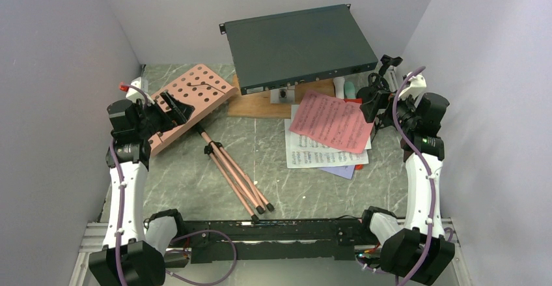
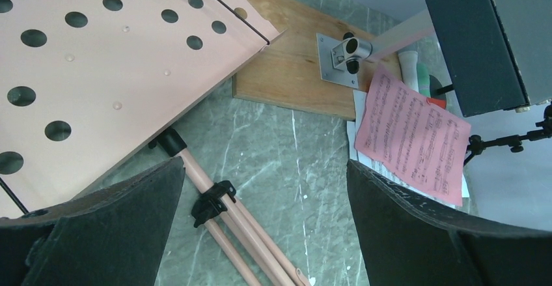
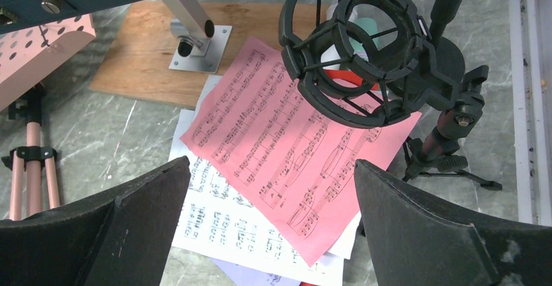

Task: Pack up the instrument practice props
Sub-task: Reset both arms

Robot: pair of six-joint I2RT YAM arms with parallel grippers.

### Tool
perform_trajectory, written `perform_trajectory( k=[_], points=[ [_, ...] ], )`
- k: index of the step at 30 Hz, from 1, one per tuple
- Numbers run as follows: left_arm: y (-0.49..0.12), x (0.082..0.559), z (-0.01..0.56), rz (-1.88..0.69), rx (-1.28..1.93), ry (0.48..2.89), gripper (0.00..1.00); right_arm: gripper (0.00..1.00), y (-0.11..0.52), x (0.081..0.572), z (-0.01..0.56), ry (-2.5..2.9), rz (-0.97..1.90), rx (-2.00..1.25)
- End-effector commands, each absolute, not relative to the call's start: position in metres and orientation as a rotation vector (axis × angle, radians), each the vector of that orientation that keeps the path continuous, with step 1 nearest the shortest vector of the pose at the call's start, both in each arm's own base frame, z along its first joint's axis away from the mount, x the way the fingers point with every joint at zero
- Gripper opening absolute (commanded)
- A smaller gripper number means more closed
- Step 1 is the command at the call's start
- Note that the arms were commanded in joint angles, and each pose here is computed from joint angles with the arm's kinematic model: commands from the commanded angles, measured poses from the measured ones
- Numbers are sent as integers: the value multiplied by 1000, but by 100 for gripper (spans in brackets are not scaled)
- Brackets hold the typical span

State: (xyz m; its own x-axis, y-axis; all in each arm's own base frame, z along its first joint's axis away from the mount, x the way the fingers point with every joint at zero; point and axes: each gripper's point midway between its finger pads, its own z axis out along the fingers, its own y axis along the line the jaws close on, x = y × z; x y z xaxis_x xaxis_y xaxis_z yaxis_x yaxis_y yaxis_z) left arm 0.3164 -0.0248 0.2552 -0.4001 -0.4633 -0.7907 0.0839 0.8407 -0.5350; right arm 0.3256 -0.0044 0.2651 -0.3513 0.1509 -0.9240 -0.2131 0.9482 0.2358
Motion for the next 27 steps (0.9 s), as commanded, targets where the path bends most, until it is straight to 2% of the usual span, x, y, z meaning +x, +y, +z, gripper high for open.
perform_trajectory(
  k=[1,9,27],
  points=[
    [-31,316,268,-653,-226,1858,99,100,-5,327,288,1837,347,-88],
    [-42,314,273,-732,-149,1836,99,100,-5,327,286,1840,347,-92],
    [-41,314,273,-738,-143,1832,100,100,-6,326,285,1835,334,-96]
  ],
)
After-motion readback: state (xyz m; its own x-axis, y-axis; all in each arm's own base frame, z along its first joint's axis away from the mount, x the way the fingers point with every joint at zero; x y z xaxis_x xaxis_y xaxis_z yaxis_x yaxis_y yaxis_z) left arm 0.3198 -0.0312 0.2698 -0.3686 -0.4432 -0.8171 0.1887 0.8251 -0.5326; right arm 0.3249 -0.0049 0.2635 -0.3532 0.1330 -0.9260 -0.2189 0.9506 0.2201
